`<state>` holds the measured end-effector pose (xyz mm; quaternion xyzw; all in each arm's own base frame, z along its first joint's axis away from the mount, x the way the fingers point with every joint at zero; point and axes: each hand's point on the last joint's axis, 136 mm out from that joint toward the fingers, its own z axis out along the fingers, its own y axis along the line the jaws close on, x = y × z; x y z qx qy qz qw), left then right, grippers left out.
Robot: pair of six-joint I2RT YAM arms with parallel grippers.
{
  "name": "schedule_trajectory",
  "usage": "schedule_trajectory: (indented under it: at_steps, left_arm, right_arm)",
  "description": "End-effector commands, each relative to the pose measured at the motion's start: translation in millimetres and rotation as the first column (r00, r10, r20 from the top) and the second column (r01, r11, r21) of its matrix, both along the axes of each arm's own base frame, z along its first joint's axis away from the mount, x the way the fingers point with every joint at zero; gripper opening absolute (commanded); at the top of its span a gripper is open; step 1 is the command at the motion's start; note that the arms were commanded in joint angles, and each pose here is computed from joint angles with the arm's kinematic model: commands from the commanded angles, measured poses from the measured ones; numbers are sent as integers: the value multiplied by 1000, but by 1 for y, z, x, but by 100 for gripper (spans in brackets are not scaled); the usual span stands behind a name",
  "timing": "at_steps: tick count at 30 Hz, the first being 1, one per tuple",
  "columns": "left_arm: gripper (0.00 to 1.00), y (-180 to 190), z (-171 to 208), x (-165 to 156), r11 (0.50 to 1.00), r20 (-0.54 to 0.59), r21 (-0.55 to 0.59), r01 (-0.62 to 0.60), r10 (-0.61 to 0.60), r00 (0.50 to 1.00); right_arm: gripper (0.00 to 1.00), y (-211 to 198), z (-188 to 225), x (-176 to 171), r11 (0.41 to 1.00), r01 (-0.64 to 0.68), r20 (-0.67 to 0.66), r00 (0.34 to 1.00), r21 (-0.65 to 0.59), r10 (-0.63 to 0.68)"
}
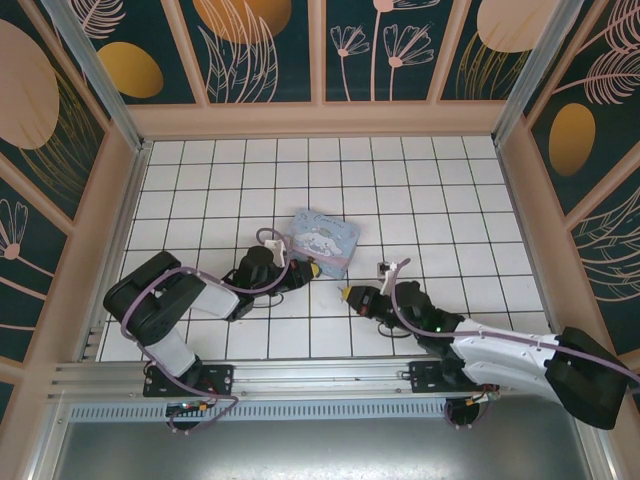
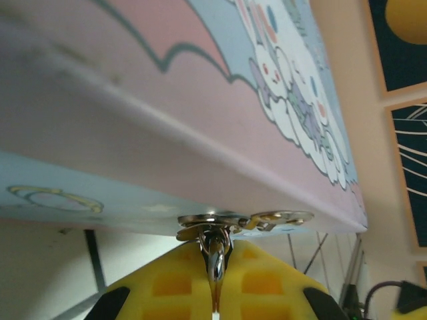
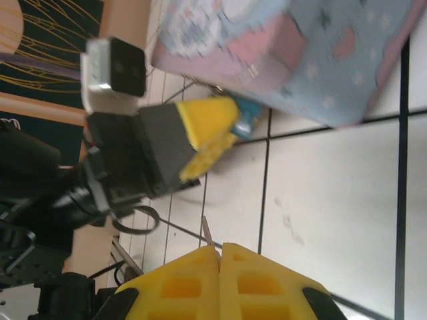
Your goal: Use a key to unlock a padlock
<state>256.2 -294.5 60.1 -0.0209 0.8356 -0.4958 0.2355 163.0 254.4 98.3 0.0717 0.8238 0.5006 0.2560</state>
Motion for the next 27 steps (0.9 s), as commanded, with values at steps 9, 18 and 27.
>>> schedule_trajectory:
  at_steps: [9, 18, 27]
  left_arm:
    - [0, -1, 8, -17, 997, -53, -62, 49, -53, 997]
    - [0, -5, 4, -20, 993, -85, -95, 67, -75, 994]
    - [0, -10, 6, -18, 991, -98, -102, 85, -95, 991]
  right_arm:
    - [0, 2, -11, -3, 995, 91, -21, 996, 34, -90]
    - [0, 5, -12, -3, 996, 91, -30, 995, 23, -91]
    - [0, 13, -15, -2, 997, 81, -45, 996, 16, -80]
